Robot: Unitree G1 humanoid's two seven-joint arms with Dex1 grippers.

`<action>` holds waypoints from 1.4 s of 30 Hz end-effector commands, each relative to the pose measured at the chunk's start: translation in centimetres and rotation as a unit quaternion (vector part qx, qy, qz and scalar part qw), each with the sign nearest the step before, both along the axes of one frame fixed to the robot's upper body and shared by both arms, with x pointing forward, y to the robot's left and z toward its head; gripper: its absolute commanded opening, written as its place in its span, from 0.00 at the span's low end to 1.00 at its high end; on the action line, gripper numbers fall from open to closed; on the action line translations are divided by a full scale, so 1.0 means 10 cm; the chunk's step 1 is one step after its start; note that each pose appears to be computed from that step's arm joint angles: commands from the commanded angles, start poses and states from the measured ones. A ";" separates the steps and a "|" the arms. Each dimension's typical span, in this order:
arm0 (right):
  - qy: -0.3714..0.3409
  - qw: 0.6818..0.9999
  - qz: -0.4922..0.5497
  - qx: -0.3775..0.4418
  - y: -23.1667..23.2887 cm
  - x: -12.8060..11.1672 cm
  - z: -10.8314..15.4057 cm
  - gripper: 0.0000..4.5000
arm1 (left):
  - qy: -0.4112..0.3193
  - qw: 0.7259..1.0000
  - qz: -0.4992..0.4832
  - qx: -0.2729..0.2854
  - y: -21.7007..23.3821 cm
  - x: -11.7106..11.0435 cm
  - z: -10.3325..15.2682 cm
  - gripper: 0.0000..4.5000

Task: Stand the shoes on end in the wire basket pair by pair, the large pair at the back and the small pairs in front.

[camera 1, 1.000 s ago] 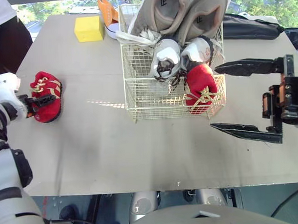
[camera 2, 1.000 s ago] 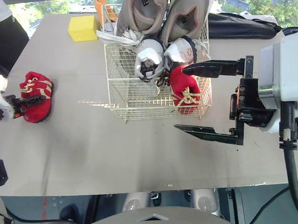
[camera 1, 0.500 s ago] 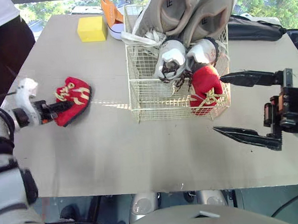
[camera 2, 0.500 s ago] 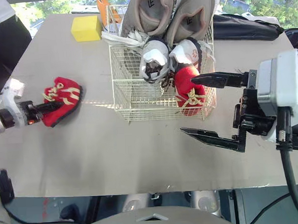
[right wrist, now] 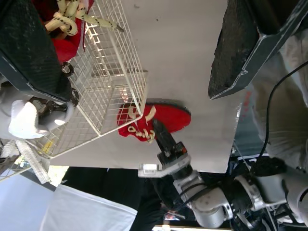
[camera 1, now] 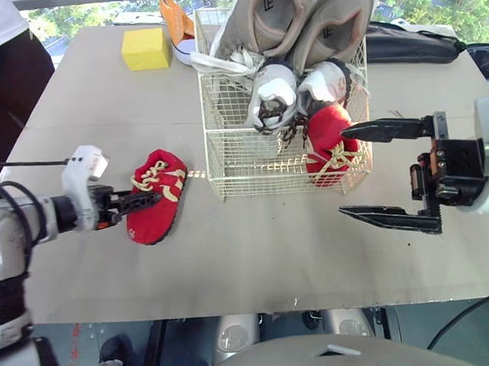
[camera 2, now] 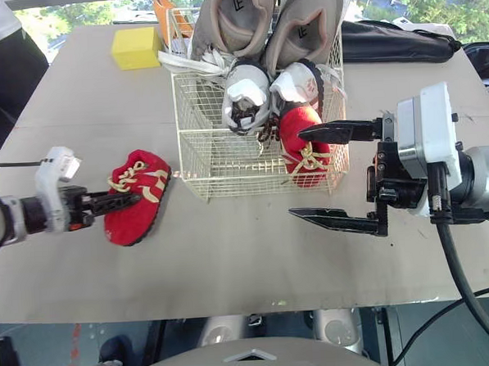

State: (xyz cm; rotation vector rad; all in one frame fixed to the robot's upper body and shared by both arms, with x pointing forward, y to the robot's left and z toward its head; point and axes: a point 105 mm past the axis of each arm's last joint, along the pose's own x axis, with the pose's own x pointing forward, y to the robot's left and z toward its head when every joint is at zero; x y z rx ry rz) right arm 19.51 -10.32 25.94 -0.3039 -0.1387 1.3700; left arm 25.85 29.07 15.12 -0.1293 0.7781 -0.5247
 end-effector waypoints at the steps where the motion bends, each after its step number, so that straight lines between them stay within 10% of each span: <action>1: -0.023 1.000 0.007 0.009 0.01 -0.07 0.07 1.00 | -0.001 0.998 -0.058 0.013 0.06 -0.03 0.15 0.63; 7: -0.026 1.000 -0.013 0.004 -0.01 -0.15 0.06 1.00 | -0.016 0.988 -0.146 0.038 0.03 0.18 0.14 0.63; 11: -0.027 0.999 -0.022 0.005 -0.01 -0.19 0.05 1.00 | -0.008 0.986 -0.163 0.044 -0.03 0.25 0.05 0.99; 22: -0.030 0.999 -0.035 0.008 -0.02 -0.22 0.01 1.00 | 0.011 0.970 -0.221 0.098 0.23 0.18 0.26 0.99; 28: -0.026 0.998 -0.049 0.001 -0.03 -0.27 -0.01 1.00 | 0.044 0.950 -0.279 0.134 0.18 0.34 -0.08 0.99; 36: -0.014 0.998 -0.060 0.002 -0.01 -0.31 -0.02 1.00 | 0.050 0.953 -0.298 0.031 -0.19 0.30 -0.34 0.39; 42: -0.007 0.998 -0.066 0.012 -0.05 -0.24 -0.04 1.00 | -0.098 0.967 -0.232 -0.044 -0.27 0.26 0.35 0.03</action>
